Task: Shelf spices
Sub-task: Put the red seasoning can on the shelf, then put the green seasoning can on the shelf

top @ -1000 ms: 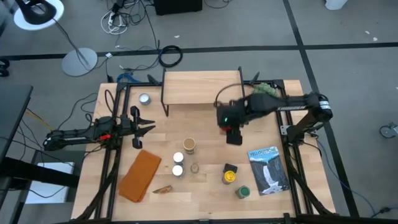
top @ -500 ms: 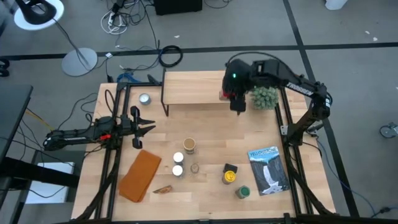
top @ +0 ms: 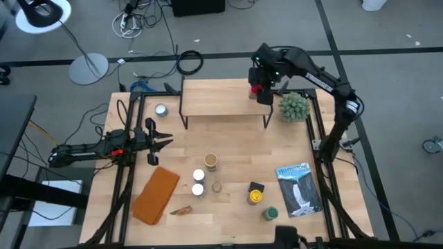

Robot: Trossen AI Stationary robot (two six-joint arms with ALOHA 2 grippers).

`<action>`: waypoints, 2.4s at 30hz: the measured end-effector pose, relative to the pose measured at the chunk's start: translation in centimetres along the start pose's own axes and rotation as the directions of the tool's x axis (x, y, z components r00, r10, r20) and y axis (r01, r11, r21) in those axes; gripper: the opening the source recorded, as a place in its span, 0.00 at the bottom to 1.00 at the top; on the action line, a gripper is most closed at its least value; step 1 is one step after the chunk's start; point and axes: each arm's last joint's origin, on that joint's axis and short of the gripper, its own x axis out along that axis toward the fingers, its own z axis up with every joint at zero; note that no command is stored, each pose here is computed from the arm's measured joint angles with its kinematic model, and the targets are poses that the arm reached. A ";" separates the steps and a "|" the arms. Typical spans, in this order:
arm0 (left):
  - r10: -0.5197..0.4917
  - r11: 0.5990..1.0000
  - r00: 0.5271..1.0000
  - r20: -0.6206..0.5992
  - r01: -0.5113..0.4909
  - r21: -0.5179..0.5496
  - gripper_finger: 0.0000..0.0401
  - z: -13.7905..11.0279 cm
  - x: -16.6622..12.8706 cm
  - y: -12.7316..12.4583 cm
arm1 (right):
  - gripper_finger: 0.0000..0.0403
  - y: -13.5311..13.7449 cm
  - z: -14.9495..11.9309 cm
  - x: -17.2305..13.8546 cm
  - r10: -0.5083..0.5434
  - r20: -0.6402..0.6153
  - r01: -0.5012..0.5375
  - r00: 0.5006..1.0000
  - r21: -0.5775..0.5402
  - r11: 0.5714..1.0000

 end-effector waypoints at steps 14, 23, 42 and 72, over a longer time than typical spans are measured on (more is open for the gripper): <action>0.001 1.000 1.000 0.007 -0.001 -0.001 0.23 0.1 0.0 0.0 | 0.59 -3.4 -0.2 2.8 -0.040 -0.018 0.039 0.999 -0.044 0.998; 0.001 1.000 1.000 0.007 -0.001 -0.001 0.23 0.1 0.0 0.0 | 0.62 -3.7 -0.3 2.5 -0.048 -0.015 0.048 0.999 -0.021 0.999; 0.001 1.000 1.000 0.007 -0.001 -0.001 0.23 0.1 0.0 0.0 | 0.62 -3.4 -0.2 2.5 -0.075 -0.033 0.075 0.997 0.015 0.997; 0.001 1.000 1.000 0.006 -0.001 -0.001 0.23 0.1 0.0 0.0 | 0.91 -2.8 -0.3 0.8 -0.188 -0.068 0.188 0.980 -0.011 0.982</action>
